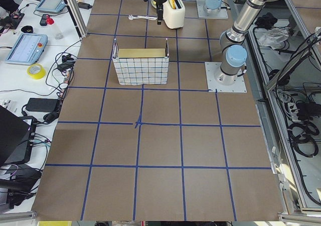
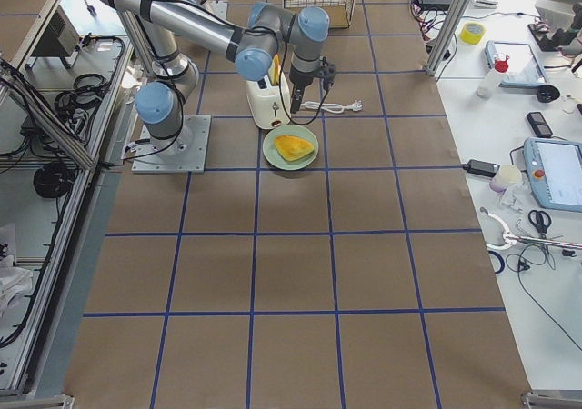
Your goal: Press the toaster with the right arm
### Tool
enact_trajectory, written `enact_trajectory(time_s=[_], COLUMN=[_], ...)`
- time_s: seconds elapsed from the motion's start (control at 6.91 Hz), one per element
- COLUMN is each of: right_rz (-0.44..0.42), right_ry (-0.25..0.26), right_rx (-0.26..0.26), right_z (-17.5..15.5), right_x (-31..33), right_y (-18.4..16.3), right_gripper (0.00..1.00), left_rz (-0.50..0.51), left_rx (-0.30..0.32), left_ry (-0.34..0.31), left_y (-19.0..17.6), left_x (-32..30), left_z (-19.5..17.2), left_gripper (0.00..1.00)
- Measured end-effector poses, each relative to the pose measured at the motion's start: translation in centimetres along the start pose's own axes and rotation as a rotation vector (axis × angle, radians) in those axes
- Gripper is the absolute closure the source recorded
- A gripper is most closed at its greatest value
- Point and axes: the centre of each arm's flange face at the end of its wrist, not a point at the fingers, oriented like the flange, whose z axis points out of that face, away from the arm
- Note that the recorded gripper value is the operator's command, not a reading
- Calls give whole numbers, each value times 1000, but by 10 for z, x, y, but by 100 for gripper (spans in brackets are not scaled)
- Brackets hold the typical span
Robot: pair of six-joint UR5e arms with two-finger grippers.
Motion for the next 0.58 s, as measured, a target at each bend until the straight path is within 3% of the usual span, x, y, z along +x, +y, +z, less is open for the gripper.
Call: enact_trajectory(time_s=[0.29, 0.58], right_rz=[0, 34], right_ry=[12, 15], right_rx=[84, 133], right_z=[-53, -79], right_x=[-4, -21], right_y=[-5, -3], right_gripper=[0, 0], left_rz=[0, 0], left_rx=[0, 0], left_ry=[0, 0], left_y=[0, 0], left_x=[0, 0], left_z=[0, 0], left_gripper=[0, 0])
